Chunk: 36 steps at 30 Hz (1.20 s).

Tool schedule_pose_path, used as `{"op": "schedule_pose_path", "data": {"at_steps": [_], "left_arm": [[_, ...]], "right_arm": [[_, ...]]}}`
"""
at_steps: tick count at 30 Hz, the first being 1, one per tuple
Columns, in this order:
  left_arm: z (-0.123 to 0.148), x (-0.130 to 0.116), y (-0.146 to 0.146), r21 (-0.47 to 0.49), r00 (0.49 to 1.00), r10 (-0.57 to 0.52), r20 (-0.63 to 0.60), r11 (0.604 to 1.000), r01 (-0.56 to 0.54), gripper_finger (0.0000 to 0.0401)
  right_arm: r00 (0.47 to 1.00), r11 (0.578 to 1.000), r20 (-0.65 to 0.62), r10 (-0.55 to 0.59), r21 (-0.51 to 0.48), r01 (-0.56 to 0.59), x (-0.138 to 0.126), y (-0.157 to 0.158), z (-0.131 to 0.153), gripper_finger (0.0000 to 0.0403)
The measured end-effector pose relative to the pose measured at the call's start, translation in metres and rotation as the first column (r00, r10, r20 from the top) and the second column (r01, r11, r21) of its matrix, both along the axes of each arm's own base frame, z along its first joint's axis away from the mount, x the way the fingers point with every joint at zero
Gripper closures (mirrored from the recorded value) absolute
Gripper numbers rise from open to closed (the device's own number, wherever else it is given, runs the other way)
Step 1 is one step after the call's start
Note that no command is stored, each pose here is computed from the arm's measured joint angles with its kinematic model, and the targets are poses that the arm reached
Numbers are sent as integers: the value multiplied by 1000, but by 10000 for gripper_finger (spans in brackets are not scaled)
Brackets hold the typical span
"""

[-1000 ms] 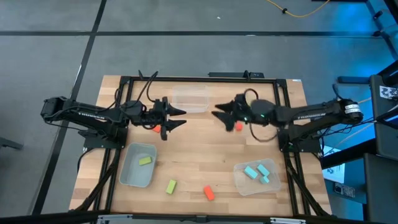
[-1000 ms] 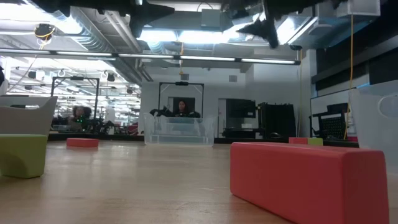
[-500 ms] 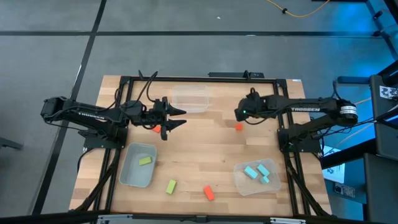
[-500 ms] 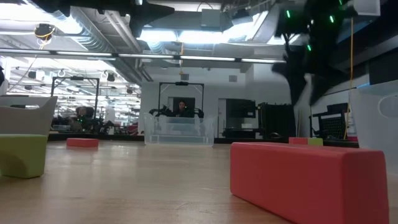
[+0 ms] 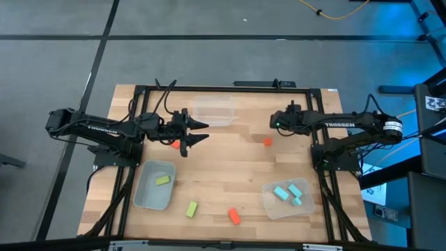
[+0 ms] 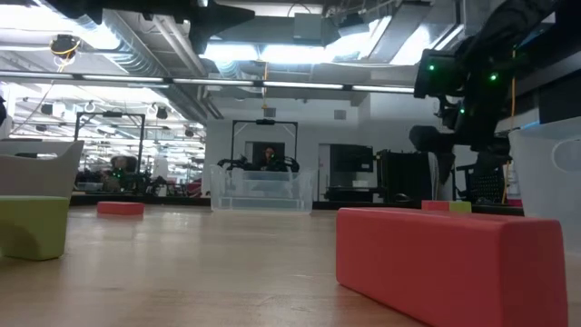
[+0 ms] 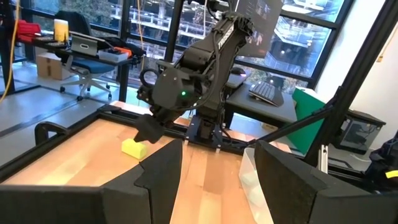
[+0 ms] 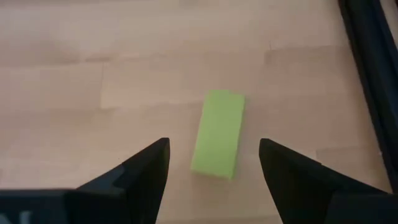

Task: Sort & place blocks by color
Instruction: Put the top right lime green half pillar block into the gray bin

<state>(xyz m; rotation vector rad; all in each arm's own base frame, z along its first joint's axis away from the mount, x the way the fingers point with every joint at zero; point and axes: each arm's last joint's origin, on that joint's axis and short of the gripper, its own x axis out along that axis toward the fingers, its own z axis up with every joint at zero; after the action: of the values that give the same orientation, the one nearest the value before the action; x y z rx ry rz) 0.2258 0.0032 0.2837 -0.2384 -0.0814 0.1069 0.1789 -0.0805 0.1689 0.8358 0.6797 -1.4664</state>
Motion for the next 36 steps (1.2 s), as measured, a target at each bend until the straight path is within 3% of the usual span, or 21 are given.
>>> {"op": "schedule_pose_path", "data": {"at_steps": [13, 36], "left_arm": [[0, 0, 0, 0, 1000, 8, 2, 1000, -8, 207], [0, 0, 1, -1, 1000, 25, 2, 1000, -25, 207]], "right_arm": [[995, 994, 1, -102, -44, 102, 6, -14, -13, 151], [989, 989, -70, -132, 56, 136, 14, -16, -43, 151]]}}
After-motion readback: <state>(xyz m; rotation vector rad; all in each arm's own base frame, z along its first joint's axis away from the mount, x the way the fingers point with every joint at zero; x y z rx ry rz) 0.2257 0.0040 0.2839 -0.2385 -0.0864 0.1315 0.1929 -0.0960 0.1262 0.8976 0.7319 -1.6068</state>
